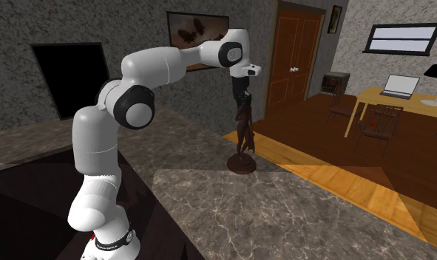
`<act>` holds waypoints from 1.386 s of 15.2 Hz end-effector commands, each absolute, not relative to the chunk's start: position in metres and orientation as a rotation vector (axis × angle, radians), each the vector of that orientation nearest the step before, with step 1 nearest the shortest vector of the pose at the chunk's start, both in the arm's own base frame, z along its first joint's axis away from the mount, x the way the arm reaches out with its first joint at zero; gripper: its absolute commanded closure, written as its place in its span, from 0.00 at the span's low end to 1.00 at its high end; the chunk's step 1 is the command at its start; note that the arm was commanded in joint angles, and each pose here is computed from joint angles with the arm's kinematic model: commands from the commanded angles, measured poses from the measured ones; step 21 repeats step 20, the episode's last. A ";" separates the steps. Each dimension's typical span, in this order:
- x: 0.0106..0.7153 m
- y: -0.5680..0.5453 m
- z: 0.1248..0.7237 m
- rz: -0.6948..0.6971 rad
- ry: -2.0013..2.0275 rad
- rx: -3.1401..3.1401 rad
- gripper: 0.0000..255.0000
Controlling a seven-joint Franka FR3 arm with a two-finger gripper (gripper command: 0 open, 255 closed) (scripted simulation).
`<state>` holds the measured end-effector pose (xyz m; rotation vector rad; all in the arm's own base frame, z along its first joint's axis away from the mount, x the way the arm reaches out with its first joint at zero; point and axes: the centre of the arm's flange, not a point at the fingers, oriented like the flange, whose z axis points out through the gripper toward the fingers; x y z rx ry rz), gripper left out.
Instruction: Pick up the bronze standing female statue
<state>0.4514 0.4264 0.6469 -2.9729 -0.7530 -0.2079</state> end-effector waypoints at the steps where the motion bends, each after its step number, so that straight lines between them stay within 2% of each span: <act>1: 0.452 0.426 0.646 -0.206 -0.752 -2.974 1.00; 21: 0.452 0.426 0.726 -0.206 -0.753 -2.974 1.00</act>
